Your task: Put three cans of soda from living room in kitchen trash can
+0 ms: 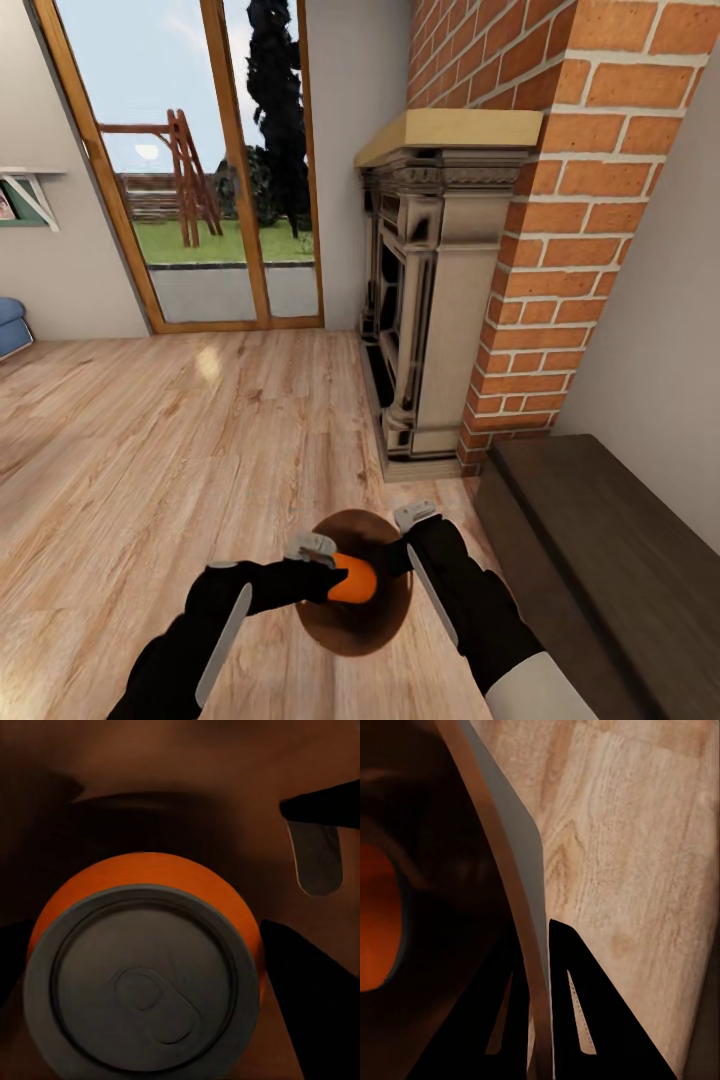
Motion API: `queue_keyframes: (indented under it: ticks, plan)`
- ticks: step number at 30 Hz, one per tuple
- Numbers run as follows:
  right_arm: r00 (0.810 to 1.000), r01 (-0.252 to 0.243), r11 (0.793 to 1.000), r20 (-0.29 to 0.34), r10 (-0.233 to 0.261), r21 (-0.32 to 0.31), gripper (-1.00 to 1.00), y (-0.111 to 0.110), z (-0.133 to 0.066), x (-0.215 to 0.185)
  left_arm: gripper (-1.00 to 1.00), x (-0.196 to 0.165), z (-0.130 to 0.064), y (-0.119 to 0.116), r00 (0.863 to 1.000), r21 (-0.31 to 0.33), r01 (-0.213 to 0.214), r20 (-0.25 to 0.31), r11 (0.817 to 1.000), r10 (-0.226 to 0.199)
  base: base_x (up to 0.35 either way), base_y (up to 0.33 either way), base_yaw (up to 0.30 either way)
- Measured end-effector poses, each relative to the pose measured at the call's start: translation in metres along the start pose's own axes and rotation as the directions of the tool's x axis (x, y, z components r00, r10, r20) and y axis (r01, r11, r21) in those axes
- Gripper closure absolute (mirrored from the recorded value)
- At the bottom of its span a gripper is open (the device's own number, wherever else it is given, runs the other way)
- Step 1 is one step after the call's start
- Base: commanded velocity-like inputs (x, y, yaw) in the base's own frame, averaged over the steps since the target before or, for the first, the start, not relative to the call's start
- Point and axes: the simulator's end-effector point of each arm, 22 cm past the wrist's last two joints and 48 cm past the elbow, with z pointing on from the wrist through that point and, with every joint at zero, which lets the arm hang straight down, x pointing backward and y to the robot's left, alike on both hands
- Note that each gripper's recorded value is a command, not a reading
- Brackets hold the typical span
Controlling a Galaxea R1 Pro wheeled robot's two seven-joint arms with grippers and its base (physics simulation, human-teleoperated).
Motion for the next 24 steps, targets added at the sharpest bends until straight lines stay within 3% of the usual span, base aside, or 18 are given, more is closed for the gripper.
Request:
queue_keyframes:
  ticks: [14, 24]
  plan:
    - [0.999, 0.024, 1.000, -0.026, -0.024, 0.015, 1.00, 0.000, 0.006, 0.009, 1.00, 0.014, 0.014, 0.006, 0.998, -0.067, -0.060, -0.025, 0.996, 0.058, 0.000, 0.000, 0.000]
    - [0.999, 0.020, 1.000, -0.039, -0.020, 0.005, 1.00, 0.002, 0.009, 0.014, 1.00, 0.013, 0.016, 0.008, 0.999, -0.082, -0.050, -0.018, 0.995, 0.049, 0.000, 0.000, 0.000]
